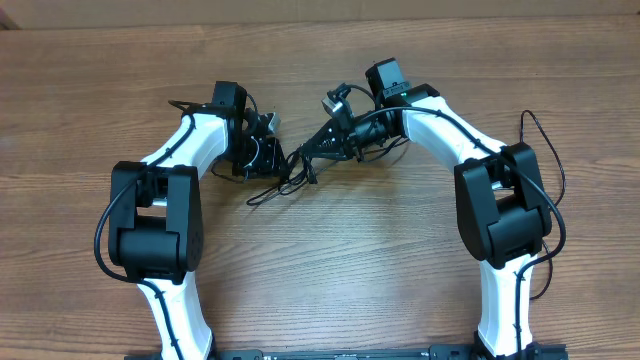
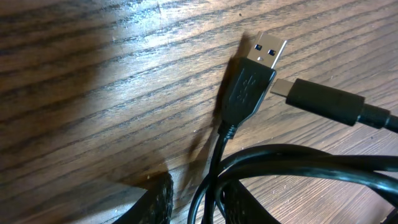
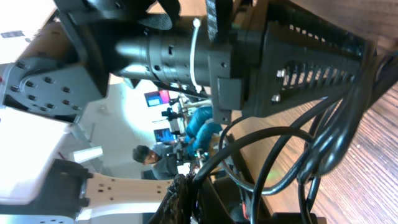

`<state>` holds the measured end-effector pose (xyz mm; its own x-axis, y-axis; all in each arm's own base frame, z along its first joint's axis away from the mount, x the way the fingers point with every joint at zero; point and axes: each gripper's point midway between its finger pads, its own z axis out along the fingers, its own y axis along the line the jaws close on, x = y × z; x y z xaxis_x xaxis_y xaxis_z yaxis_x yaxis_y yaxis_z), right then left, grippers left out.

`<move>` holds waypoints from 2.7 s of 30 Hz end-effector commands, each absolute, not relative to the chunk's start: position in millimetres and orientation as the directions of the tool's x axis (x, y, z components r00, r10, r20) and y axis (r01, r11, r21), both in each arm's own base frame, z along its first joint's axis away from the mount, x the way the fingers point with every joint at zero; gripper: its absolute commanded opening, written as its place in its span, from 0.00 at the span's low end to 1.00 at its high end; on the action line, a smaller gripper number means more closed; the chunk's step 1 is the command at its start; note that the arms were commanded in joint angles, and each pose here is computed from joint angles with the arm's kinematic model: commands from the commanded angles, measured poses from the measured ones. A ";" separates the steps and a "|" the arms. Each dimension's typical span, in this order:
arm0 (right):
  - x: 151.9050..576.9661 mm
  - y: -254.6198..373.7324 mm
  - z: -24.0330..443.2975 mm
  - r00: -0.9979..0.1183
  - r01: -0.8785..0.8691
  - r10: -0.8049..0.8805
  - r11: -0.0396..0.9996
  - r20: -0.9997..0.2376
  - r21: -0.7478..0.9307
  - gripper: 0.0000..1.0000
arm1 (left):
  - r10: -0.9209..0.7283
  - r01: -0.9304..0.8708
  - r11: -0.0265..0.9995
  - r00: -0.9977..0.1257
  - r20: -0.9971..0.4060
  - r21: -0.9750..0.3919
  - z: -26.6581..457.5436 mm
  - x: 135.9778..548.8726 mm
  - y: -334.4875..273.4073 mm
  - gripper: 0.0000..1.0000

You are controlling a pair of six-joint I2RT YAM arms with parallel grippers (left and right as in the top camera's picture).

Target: Untangle cables

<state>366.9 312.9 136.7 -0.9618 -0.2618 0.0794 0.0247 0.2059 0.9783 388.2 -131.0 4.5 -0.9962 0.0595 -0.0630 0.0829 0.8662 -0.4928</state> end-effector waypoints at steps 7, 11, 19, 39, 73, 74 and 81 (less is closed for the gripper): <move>403.3 307.0 154.6 -0.964 0.211 -0.109 0.250 0.244 0.945 0.04 | 0.093 0.099 0.900 -0.995 -0.034 -0.424 -13.4 378.0 -122.7 0.28; 430.1 303.4 134.5 -0.956 0.291 0.076 0.343 0.282 0.893 0.04 | 0.093 0.099 0.900 -0.995 -0.034 -0.424 -13.4 378.0 -122.7 0.28; 443.9 303.8 135.7 -0.821 0.570 0.229 0.283 0.522 0.772 0.04 | 0.094 0.099 0.900 -0.995 -0.034 -0.424 -13.4 378.0 -122.7 0.28; 490.2 305.2 209.4 -0.929 0.338 0.186 0.073 0.320 0.938 0.04 | 0.094 0.099 0.900 -0.995 -0.034 -0.424 -13.4 377.9 -122.7 0.28; 381.7 238.1 54.7 -0.979 0.163 0.039 0.739 0.200 0.654 0.25 | 0.094 0.099 0.900 -0.995 -0.034 -0.424 -13.4 378.0 -122.7 0.30; 378.6 237.2 52.8 -0.977 0.167 0.039 0.751 0.209 0.639 0.25 | 0.094 0.099 0.900 -0.995 -0.035 -0.424 -13.4 378.1 -122.7 0.30; 356.5 238.3 37.4 -0.974 0.136 0.019 0.847 0.227 0.514 0.28 | 0.094 0.099 0.900 -0.995 -0.034 -0.424 -13.4 378.0 -122.7 0.30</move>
